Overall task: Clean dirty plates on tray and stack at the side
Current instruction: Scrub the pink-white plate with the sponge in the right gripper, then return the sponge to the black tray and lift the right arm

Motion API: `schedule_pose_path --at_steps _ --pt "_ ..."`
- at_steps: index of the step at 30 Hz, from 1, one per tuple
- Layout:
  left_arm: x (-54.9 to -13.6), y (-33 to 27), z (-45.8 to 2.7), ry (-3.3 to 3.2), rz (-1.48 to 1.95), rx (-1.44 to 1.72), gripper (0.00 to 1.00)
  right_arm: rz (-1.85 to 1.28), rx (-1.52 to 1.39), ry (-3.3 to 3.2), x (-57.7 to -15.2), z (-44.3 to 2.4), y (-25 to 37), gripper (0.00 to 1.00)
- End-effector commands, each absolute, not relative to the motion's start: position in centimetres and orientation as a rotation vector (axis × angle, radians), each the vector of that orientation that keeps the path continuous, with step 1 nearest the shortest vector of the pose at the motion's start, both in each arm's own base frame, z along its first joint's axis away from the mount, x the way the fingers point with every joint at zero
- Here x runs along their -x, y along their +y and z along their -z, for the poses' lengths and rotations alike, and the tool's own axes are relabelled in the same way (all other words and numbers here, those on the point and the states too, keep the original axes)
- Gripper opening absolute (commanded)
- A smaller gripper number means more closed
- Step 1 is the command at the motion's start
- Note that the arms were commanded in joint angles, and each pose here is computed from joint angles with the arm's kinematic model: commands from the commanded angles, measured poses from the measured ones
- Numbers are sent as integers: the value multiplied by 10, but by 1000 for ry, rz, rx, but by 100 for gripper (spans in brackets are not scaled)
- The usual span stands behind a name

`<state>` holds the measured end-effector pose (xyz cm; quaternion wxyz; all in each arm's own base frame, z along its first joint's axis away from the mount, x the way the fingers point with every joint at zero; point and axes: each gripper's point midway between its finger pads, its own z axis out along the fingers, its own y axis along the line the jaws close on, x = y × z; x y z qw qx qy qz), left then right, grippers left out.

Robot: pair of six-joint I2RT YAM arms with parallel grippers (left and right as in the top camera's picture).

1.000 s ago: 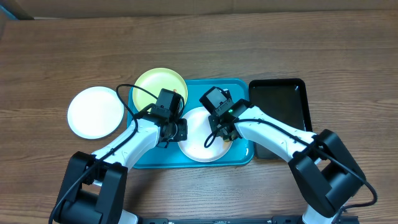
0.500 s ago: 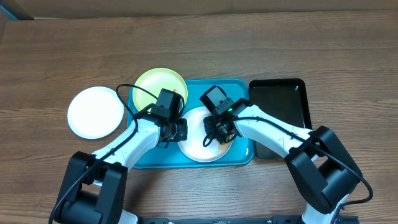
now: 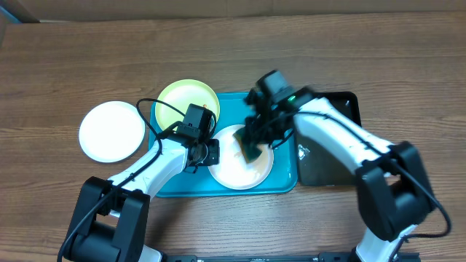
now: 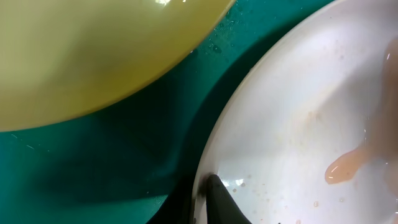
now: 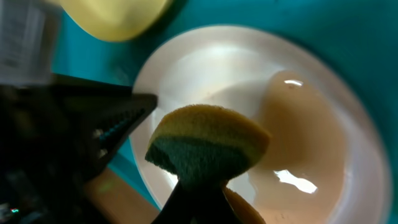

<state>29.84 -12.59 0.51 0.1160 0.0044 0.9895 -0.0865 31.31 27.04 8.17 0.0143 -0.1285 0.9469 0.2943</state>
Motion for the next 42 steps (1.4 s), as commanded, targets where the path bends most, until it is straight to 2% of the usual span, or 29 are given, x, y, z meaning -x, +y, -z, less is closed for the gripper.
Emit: schedule_pose_path --at_steps 1,4,10,19,20,21,23,24,26,29,31,34,37,39,42 --pt "-292 -121 6 2934 218 -27 12 -1023 381 2791 -336 -145 247 4" --pt "-292 -121 6 2934 218 -27 13 -880 207 2870 -344 -140 198 4" --pt "-292 -121 6 2934 218 -27 22 -258 -132 3062 -337 -91 83 4" --pt "-290 -125 5 2939 256 -32 24 -168 -220 3063 -328 -41 54 4" --pt "-290 -125 5 2939 256 -32 25 -170 -220 3056 -328 -37 54 8" --pt "-290 -125 5 2939 256 -33 25 -170 -219 3054 -327 -34 54 18" --pt "-290 -125 5 2939 255 -33 25 -170 -220 3057 -325 -30 53 47" --pt "-290 -125 6 2939 255 -33 25 -170 -220 3060 -324 -30 53 55" --pt "-290 -125 6 2940 254 -33 25 -193 -218 3056 -325 -32 56 61" --pt "-290 -125 6 2940 254 -32 26 -250 -235 3032 -336 -52 58 64" --pt "-290 -125 6 2941 255 -32 22 -267 -258 3008 -347 -74 54 67" --pt "-288 -124 6 2950 251 -31 15 -269 -318 2952 -366 -110 38 100" --pt "-286 -123 6 2961 246 -29 13 -268 -502 2847 -387 -145 6 100" --pt "-286 -123 1 2975 239 -25 4 -267 -623 2784 -394 -160 -18 100" --pt "-293 -125 -15 2985 231 -19 4 -250 -744 2745 -392 -164 -52 100"
